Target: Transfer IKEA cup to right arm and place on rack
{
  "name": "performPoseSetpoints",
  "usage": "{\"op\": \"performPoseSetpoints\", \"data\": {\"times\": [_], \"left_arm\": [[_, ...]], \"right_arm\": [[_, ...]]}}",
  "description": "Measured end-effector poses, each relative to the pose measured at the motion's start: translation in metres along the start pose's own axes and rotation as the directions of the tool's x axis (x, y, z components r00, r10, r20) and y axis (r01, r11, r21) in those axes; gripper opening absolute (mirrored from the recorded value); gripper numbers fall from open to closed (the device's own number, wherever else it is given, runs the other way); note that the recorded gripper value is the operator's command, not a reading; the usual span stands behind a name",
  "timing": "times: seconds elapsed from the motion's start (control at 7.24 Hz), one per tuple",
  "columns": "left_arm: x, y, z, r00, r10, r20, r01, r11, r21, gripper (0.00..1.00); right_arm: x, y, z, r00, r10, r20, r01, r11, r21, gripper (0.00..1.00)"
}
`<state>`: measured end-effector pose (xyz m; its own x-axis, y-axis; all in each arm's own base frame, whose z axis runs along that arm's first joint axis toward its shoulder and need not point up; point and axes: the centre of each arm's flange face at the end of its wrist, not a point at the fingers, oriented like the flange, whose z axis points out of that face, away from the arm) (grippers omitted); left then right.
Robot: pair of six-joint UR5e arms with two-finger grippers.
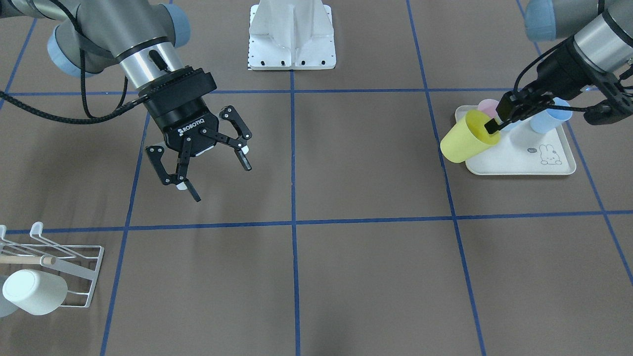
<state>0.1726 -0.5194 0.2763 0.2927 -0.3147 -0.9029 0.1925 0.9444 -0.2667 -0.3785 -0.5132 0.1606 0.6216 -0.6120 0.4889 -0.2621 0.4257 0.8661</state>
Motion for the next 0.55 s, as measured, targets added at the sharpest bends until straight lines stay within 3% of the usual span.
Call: {"op": "performPoseSetpoints", "data": {"times": [0.28, 0.55], "left_arm": [[0.064, 0.016, -0.018, 0.990, -0.121, -0.072, 0.117, 0.992, -0.052, 0.00], [0.099, 0.031, -0.029, 0.975, -0.197, -0.098, 0.186, 0.976, -0.115, 0.00]], "right_arm": [[-0.050, 0.002, -0.001, 0.989, -0.101, 0.108, 0.089, 0.990, 0.108, 1.00], [-0.091, -0.012, -0.004, 0.972, -0.170, 0.164, 0.143, 0.976, 0.164, 0.98]]}}
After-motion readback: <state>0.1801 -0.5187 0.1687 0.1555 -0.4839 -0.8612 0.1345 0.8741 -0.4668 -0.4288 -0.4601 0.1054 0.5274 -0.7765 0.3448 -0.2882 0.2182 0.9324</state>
